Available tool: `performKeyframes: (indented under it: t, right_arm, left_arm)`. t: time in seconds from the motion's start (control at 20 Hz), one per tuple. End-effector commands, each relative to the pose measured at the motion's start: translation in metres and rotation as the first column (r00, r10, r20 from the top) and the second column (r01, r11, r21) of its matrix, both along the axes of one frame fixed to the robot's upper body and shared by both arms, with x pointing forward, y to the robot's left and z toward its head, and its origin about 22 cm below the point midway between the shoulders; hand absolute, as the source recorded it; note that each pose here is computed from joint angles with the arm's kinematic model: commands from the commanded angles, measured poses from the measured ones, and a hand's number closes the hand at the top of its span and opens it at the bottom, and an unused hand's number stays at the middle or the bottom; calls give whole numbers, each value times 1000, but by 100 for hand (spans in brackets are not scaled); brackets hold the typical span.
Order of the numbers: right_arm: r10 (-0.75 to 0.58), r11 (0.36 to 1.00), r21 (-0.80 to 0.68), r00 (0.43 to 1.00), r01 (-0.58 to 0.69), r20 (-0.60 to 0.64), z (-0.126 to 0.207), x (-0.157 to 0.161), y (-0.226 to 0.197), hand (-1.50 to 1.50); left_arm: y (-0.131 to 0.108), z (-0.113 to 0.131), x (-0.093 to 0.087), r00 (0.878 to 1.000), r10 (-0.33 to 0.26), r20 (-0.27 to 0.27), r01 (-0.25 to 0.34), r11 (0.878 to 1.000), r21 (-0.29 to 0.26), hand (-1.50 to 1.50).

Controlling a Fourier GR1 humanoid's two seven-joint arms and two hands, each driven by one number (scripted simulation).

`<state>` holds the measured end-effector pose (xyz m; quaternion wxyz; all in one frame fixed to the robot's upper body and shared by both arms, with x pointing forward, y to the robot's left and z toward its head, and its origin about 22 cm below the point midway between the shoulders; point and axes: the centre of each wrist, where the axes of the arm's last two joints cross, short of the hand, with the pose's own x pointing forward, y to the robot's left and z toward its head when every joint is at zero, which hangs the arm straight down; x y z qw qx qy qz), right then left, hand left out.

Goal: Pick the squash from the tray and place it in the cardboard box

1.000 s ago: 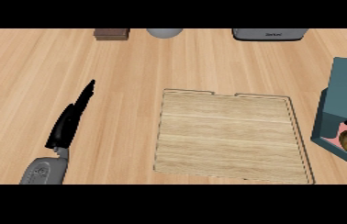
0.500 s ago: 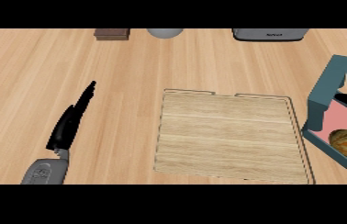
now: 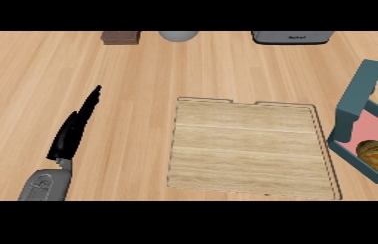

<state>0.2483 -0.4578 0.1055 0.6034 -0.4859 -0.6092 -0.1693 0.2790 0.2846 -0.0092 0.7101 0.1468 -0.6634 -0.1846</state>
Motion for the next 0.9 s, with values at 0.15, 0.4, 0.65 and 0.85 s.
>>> performKeyframes:
  t: [0.15,0.4,0.65,0.85]
  right_arm:
    - [-86,996,-7,986,88,146,-19,-53,-54,-150]
    - [-157,987,0,961,162,226,-47,-93,-87,-150]
    - [-163,985,-13,957,171,240,-52,-132,-96,-150]
    - [-164,985,-22,959,174,233,-83,-169,-112,-150]
  left_arm:
    - [-11,1,1,1000,-4,16,4,1000,-1,0]
    - [1,6,-2,1000,1,-1,-1,1000,6,0]
    - [2,-1,-10,1000,-3,2,3,1000,-4,0]
    - [-8,-6,-6,1000,6,10,-6,1000,13,0]
